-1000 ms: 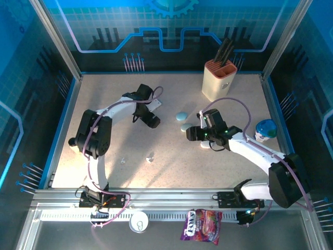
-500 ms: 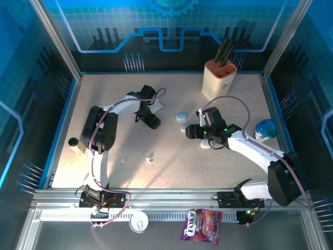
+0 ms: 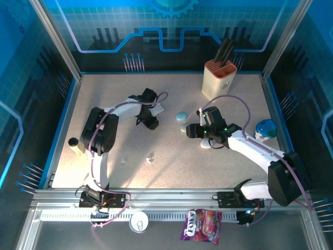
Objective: Insert the wireless bluetooth earbuds into the charging case
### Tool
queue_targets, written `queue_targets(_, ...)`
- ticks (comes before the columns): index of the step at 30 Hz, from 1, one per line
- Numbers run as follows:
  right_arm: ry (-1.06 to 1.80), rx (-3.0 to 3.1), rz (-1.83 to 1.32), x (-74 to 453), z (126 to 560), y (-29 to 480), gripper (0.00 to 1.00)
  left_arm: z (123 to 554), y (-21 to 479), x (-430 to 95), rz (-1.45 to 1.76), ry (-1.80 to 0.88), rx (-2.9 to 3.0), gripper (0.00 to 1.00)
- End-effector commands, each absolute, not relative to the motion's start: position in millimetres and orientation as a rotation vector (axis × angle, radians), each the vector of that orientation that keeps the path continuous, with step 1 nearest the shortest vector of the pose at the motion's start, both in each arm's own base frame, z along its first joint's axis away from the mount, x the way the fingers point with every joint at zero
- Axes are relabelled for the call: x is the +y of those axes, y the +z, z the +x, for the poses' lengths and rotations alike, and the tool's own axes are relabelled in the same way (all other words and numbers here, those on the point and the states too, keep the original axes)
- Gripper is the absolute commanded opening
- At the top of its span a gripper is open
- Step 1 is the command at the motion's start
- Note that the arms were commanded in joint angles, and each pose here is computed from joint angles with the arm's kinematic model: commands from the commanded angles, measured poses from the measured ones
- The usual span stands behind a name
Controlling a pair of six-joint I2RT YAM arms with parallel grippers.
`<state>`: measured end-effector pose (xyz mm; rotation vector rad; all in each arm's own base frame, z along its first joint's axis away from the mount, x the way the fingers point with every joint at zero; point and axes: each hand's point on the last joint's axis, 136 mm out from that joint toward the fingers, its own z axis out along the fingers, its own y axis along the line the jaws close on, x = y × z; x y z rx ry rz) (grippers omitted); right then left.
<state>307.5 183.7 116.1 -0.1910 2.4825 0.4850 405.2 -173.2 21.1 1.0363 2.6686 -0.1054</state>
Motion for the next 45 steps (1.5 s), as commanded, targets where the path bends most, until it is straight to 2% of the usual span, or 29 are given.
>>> queue_targets(1, 0.509, 2.429, -0.178, 186, 311, 137, 0.73, 418, 64, -183, 0.982, -0.101, 2.469, 0.45)
queue_targets(6, 0.590, 2.369, -0.160, 192, 314, 149, 0.72, 423, 104, -192, 0.837, -0.169, 2.249, 0.45)
queue_targets(8, 0.621, 2.339, -0.160, 196, 315, 154, 0.72, 427, 119, -194, 0.685, -0.234, 2.244, 0.43)
queue_targets(10, 0.647, 2.304, -0.165, 198, 317, 161, 0.72, 430, 132, -194, 0.488, -0.304, 2.271, 0.49)
queue_targets(11, 0.657, 2.290, -0.166, 199, 317, 164, 0.72, 431, 138, -187, 0.318, -0.319, 2.317, 0.46)
queue_targets(16, 0.687, 2.230, -0.190, 204, 320, 177, 0.72, 417, 154, -200, -0.170, -0.645, 2.333, 0.39)
queue_targets(20, 0.708, 2.194, -0.230, 210, 322, 184, 0.72, 407, 167, -212, -0.416, -0.913, 2.261, 0.40)
queue_targets(24, 0.746, 2.172, -0.275, 218, 321, 183, 0.72, 396, 165, -213, -0.655, -1.060, 2.251, 0.40)
queue_targets(32, 0.793, 2.067, -0.423, 250, 322, 184, 0.75, 378, 169, -224, -0.902, -1.218, 2.160, 0.38)
queue_targets(38, 0.843, 1.903, -0.557, 287, 324, 191, 0.76, 372, 177, -241, -1.000, -1.341, 2.117, 0.35)
queue_targets(45, 0.884, 1.885, -0.554, 306, 335, 189, 0.75, 369, 178, -250, -1.017, -1.414, 2.110, 0.33)
